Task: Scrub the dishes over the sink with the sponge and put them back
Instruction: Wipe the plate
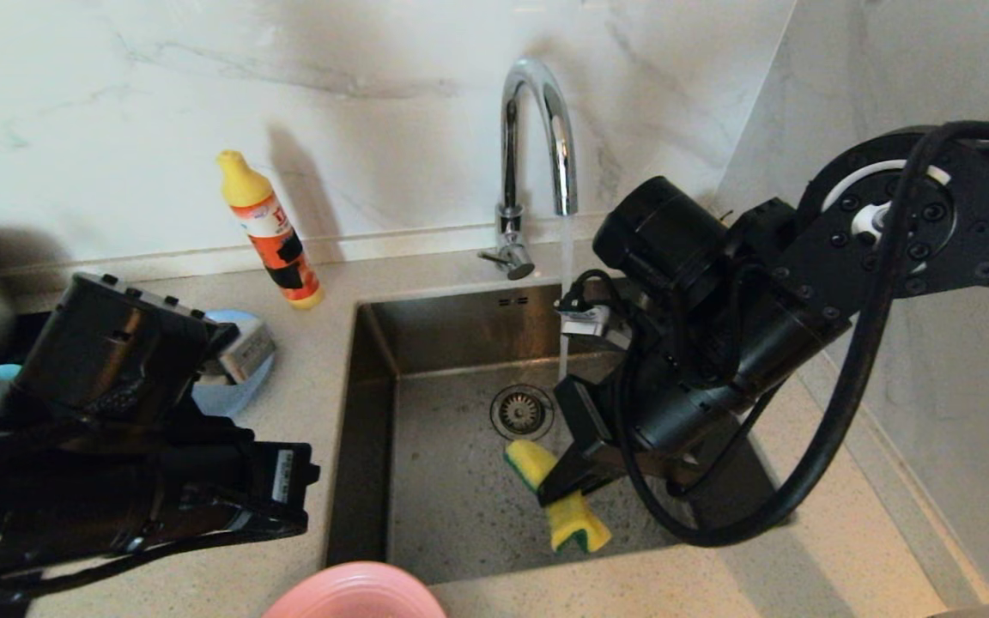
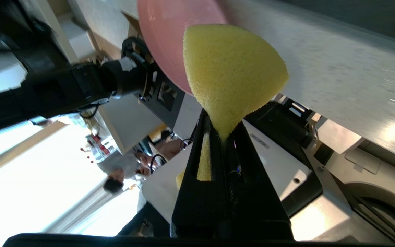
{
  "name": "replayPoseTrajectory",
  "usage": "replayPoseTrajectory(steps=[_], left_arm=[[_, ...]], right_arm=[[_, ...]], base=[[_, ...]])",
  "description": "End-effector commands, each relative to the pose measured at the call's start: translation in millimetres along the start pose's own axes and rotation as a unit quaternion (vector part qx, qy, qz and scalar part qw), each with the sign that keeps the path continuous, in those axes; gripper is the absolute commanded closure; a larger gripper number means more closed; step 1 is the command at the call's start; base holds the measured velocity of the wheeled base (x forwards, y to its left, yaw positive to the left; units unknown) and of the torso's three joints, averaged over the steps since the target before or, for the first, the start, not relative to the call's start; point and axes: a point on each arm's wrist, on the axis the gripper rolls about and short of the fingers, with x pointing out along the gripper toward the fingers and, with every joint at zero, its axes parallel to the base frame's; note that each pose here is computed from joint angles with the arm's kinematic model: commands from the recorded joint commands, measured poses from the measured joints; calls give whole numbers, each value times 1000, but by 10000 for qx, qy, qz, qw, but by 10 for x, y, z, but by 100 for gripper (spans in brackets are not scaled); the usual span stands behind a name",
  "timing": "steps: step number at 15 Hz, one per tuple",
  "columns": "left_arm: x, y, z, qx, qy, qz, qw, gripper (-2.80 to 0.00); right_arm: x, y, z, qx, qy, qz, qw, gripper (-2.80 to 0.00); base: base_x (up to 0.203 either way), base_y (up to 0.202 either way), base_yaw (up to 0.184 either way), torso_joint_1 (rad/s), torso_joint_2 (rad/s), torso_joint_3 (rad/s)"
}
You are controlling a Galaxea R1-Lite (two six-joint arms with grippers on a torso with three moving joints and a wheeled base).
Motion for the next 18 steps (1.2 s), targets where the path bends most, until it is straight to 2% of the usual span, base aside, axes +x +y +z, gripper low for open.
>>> replayPoseTrajectory(steps=[1,2,4,6,8,10,13,14,15,17,18], left_arm=[[-93,237,28,-588,365,583,9959,0],[-136,327,-5,-821,562,811,9917,0],[-189,468,-75,-1093,793,1081,9849,0],[-232,540,-238,-1155,1096,1172,9803,0],[-250,560,-340,-1151,1306,1148,9780,0],[-184,586,-520,-1111,1706,1081,9731,0],[-129,591,-678,-1098,2156,715,9677,0],[-129,585,-681,-1122,2180,576,9678,0],[-153,580,-661,-1137,2030,500,9713,0],[-179,559,-574,-1195,1556,317,9801,0],[-157,560,-584,-1190,1584,319,9797,0]], right_arm=[[-176,-50,-73,73,-103,8,9999,0],[-204,-78,-104,90,-100,-7,9999,0],[-238,-111,-136,120,-107,-28,9999,0],[-268,-132,-143,152,-132,-31,9998,0],[-288,-167,-125,204,-170,-43,9996,0],[-268,-206,-96,256,-160,-55,9995,0],[-233,-226,-85,282,-90,-28,9996,0],[-220,-233,-82,292,-74,-37,9995,0],[-220,-233,-82,292,-74,-37,9995,0],[-225,-230,-84,281,-76,-27,9996,0],[-229,-228,-84,276,-83,-22,9996,0]], base=[[0,0,0,0,0,0],[0,0,0,0,0,0],[0,0,0,0,0,0],[0,0,0,0,0,0],[0,0,0,0,0,0],[0,0,0,0,0,0],[0,0,0,0,0,0],[0,0,0,0,0,0],[0,0,0,0,0,0],[0,0,0,0,0,0],[0,0,0,0,0,0]])
